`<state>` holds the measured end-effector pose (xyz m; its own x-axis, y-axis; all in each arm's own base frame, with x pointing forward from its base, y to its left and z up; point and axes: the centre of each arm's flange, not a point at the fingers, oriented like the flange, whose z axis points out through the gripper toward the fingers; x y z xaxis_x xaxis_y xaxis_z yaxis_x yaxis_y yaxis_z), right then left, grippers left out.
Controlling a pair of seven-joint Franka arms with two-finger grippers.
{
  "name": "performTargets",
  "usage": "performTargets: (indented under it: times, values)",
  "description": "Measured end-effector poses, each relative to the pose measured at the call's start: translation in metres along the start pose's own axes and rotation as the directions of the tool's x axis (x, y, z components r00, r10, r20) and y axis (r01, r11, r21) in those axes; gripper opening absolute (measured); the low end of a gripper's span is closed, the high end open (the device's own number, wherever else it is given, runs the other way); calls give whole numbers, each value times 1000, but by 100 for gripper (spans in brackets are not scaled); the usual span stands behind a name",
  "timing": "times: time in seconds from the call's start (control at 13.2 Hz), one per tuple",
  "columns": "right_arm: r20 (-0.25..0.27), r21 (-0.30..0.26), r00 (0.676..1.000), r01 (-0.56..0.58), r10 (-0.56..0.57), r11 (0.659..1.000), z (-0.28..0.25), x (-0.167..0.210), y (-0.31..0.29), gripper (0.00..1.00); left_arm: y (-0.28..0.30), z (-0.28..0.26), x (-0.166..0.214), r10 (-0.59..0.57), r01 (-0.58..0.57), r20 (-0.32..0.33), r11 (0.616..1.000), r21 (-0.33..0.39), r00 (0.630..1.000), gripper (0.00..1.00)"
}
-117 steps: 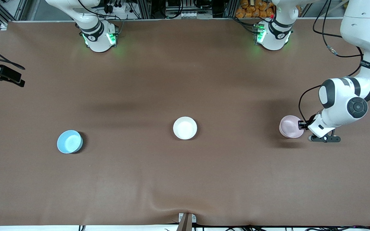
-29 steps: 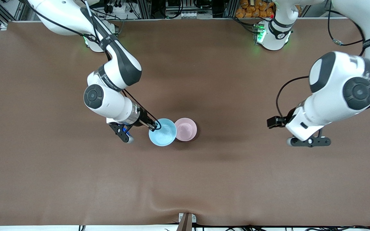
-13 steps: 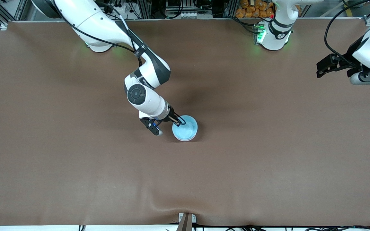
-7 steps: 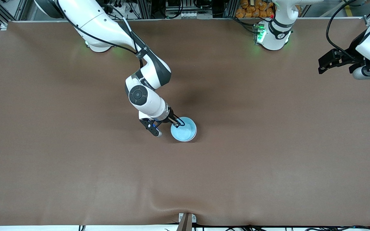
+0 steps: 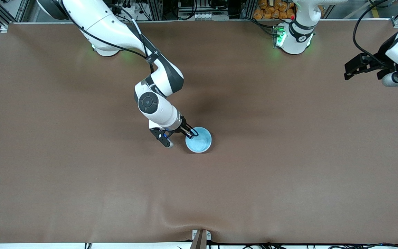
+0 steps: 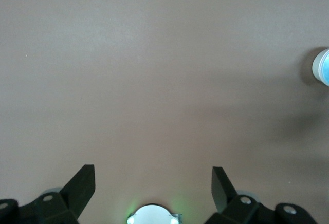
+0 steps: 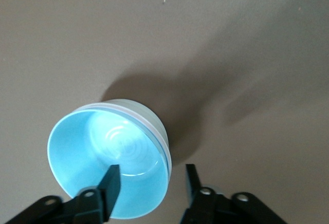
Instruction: Stack pink and blue bowls on white bowl
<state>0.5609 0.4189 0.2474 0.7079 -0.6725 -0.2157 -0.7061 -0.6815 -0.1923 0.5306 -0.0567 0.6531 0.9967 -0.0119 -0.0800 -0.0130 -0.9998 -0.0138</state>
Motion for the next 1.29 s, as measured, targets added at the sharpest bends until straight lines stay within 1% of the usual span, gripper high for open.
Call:
performTargets:
  times: [0.08,0.15,0.23,0.3,0.45,0.61,0.76,0.91,0.98,1.14,1.29]
  values:
    - [-5,7,1000,-4,4,1000,-4,4,-2,75,-13,0,1,1,-1,1,1000,-4,1000,100]
    - [-12,21,1000,-9,9,1000,-12,9,-4,84,-24,1,2,-8,8,2,1000,-8,1000,100]
    - [-19,32,1000,-14,14,999,-24,16,-6,96,-30,2,2,-18,18,4,1000,-10,1000,100]
    - [-22,28,1000,-8,9,1000,-39,26,-6,100,-33,3,2,-23,23,6,1000,-11,1000,100]
    - [-6,-31,999,41,-42,999,-70,51,5,100,-33,3,2,-24,24,7,1000,-11,1000,100]
    - [21,-86,994,107,-105,991,-108,89,24,100,-33,3,2,-29,29,8,1000,-11,1000,100]
    - [42,-114,984,177,-173,978,-152,136,50,100,-33,3,2,-30,30,8,999,-11,1000,100]
    - [41,-142,967,255,-252,956,-192,173,80,100,-33,3,2,-29,29,8,1000,-11,1000,100]
    - [36,-151,958,287,-284,946,-208,182,92,100,-32,3,2,-28,28,8,1000,-10,1000,100]
    - [23,-175,938,344,-345,923,-228,187,114,100,-32,4,2,-28,28,8,1000,-10,1000,100]
    - [1,-220,909,407,-417,887,-242,185,130,100,-31,3,2,-25,25,8,1000,-10,1000,100]
